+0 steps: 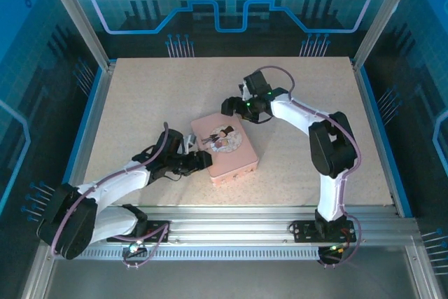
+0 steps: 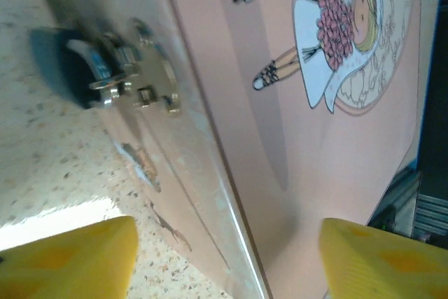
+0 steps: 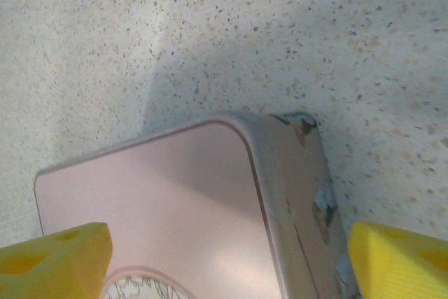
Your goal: Unlock a padlock with a key
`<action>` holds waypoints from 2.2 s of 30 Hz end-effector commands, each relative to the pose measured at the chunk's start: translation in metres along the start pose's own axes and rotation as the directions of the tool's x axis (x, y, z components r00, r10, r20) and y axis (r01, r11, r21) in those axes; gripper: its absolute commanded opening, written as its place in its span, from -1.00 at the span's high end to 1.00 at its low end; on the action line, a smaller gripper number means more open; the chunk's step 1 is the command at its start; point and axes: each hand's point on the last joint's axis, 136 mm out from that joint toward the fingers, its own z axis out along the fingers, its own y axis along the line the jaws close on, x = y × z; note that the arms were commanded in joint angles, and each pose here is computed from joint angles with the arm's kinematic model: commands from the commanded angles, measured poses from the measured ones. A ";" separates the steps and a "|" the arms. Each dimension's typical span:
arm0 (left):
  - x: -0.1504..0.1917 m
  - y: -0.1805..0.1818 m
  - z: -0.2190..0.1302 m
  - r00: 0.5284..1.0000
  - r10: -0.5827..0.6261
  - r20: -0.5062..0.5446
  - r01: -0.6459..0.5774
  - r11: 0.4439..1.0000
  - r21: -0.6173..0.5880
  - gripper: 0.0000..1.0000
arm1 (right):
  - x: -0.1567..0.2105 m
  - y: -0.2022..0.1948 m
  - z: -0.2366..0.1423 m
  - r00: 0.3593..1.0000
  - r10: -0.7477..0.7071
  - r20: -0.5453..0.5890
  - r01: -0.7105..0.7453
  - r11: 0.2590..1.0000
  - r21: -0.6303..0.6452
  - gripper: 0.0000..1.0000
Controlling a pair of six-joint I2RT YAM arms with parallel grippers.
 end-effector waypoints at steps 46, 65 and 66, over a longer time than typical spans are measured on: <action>-0.165 -0.020 0.039 0.961 0.151 -0.232 -0.186 0.973 -0.138 -0.64 | 0.163 0.007 -0.043 0.926 0.361 -0.107 -0.376 0.906 -0.195 -0.97; -0.113 -0.003 0.008 0.994 0.001 -0.105 -0.008 0.997 -0.071 -0.34 | 0.053 0.027 -0.015 0.972 0.216 -0.094 -0.230 0.958 -0.173 -0.70; -0.112 -0.003 0.008 0.995 -0.006 -0.099 -0.001 0.998 -0.064 -0.33 | 0.049 0.029 -0.013 0.974 0.206 -0.096 -0.220 0.960 -0.173 -0.69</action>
